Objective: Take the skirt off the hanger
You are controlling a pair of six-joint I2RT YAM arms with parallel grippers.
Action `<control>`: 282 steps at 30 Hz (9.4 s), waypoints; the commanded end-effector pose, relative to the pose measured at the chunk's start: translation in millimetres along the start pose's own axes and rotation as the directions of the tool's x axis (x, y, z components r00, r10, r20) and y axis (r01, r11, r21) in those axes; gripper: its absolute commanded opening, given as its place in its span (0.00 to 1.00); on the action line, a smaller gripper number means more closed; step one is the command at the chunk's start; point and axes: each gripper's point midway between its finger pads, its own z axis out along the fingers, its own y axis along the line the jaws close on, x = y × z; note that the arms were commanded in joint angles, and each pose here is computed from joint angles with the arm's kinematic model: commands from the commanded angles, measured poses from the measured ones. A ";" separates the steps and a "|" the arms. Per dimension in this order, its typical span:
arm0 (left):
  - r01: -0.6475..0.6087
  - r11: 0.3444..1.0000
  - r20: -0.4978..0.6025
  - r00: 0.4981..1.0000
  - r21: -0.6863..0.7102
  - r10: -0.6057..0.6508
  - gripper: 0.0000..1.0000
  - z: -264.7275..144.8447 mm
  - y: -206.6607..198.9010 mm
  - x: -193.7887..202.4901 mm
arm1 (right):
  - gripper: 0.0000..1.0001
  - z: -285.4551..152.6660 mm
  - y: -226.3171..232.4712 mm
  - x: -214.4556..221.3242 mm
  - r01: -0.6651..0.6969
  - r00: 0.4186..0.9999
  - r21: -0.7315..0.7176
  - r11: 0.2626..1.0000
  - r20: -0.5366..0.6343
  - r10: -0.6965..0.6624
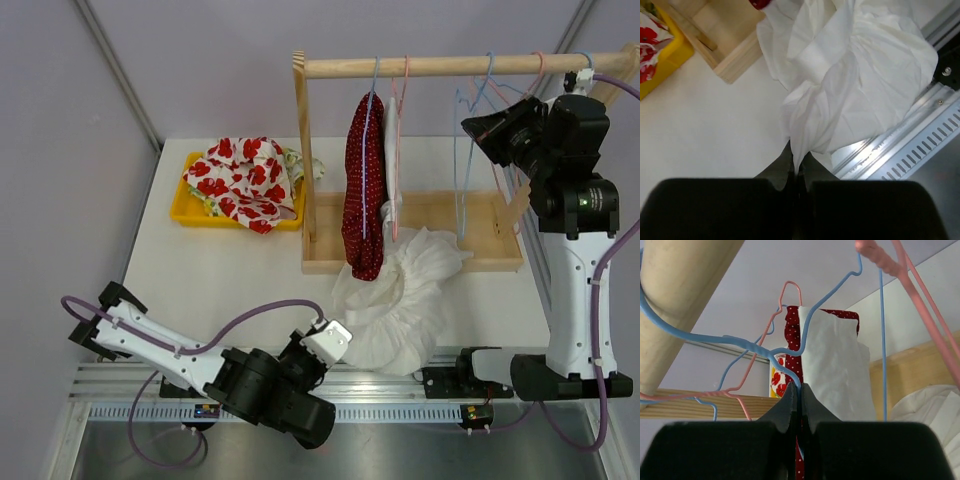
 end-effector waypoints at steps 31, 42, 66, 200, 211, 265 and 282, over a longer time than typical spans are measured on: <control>0.430 0.731 0.687 0.723 -0.529 0.072 0.00 -18.8 473.5 -379.1 | 1.00 -123.6 -31.7 77.5 0.153 0.988 -0.212 0.965 0.063 -0.143; 0.484 0.688 0.546 0.824 -0.541 -0.150 0.17 127.5 509.5 -238.1 | 0.99 -146.0 -21.2 99.9 0.205 0.978 -0.345 0.916 0.039 -0.204; 0.643 0.665 0.352 0.766 -0.380 -0.539 0.99 31.1 363.4 -36.3 | 0.91 -33.8 70.8 36.1 0.154 0.983 -0.469 0.870 -0.017 -0.183; 0.059 0.866 0.080 0.990 0.497 -0.113 0.00 -62.2 -150.5 12.9 | 0.00 -88.8 97.1 30.3 0.194 0.981 -0.354 0.915 0.070 -0.181; -0.006 0.834 0.110 0.992 0.551 -0.066 0.00 -74.2 -168.0 2.4 | 0.00 -42.8 99.3 36.4 0.214 0.977 -0.314 0.925 0.047 -0.210; 0.271 0.815 0.424 0.905 -0.511 -0.035 0.00 -39.3 335.5 -162.5 | 0.99 -172.6 20.4 41.2 0.288 0.954 -0.269 0.919 0.166 -0.250; 0.476 0.692 0.548 0.825 -0.543 -0.137 0.00 50.1 514.5 -257.6 | 0.99 -184.6 14.0 67.6 0.266 0.964 -0.351 0.898 0.104 -0.245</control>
